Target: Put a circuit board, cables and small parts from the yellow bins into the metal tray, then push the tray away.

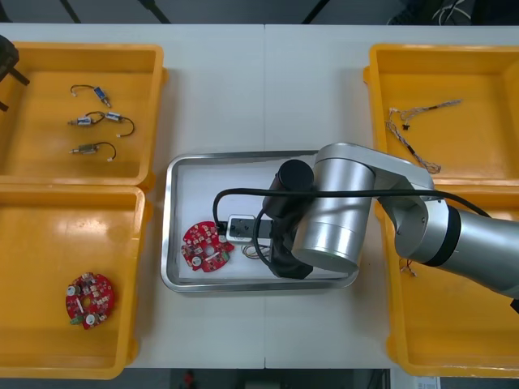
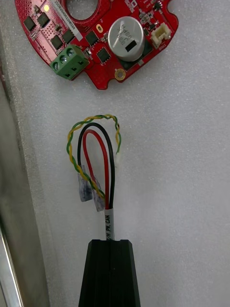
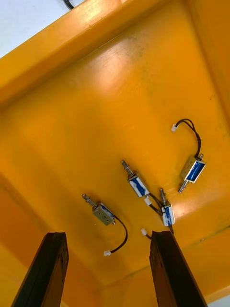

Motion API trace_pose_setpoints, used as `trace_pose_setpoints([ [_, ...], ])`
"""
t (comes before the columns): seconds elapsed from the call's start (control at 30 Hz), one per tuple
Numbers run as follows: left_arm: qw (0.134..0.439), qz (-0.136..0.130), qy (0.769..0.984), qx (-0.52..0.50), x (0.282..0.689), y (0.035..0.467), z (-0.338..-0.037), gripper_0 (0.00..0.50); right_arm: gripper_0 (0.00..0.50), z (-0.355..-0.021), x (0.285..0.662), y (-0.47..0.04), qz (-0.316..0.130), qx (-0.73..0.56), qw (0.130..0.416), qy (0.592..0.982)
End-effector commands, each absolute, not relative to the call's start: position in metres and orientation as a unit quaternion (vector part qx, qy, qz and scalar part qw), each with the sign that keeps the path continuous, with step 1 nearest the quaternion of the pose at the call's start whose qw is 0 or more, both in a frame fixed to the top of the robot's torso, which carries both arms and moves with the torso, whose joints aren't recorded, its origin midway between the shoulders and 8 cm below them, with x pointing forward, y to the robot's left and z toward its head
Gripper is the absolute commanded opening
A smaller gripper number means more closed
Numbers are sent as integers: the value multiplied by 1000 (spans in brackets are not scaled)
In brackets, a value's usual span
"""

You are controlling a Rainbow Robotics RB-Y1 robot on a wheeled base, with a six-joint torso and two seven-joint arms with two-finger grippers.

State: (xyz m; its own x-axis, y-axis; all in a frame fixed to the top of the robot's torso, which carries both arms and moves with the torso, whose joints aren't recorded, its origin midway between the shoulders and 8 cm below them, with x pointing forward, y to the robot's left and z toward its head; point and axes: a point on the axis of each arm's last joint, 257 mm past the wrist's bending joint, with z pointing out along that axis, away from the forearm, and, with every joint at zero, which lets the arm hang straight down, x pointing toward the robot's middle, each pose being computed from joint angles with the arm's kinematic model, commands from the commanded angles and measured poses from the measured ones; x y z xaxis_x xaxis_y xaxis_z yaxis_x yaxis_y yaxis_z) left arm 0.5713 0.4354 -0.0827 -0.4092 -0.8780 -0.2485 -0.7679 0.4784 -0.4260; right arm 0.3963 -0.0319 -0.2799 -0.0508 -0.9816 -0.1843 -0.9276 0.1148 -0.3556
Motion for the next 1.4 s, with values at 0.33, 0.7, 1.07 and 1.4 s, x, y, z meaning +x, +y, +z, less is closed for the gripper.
trace_pose_setpoints([
  [0.33,243,-171,797,-525,616,405,-80,500,428,-268,406,-16,-85,-687,219,688],
  [0.7,247,-187,769,-559,633,391,-97,500,500,-259,406,-24,-87,-678,227,694],
  [1.07,265,-184,742,-588,650,385,-130,500,500,-207,412,-45,-51,-573,236,784],
  [1.4,248,-199,735,-599,653,373,-147,500,500,-146,441,-99,-36,-397,242,885],
])
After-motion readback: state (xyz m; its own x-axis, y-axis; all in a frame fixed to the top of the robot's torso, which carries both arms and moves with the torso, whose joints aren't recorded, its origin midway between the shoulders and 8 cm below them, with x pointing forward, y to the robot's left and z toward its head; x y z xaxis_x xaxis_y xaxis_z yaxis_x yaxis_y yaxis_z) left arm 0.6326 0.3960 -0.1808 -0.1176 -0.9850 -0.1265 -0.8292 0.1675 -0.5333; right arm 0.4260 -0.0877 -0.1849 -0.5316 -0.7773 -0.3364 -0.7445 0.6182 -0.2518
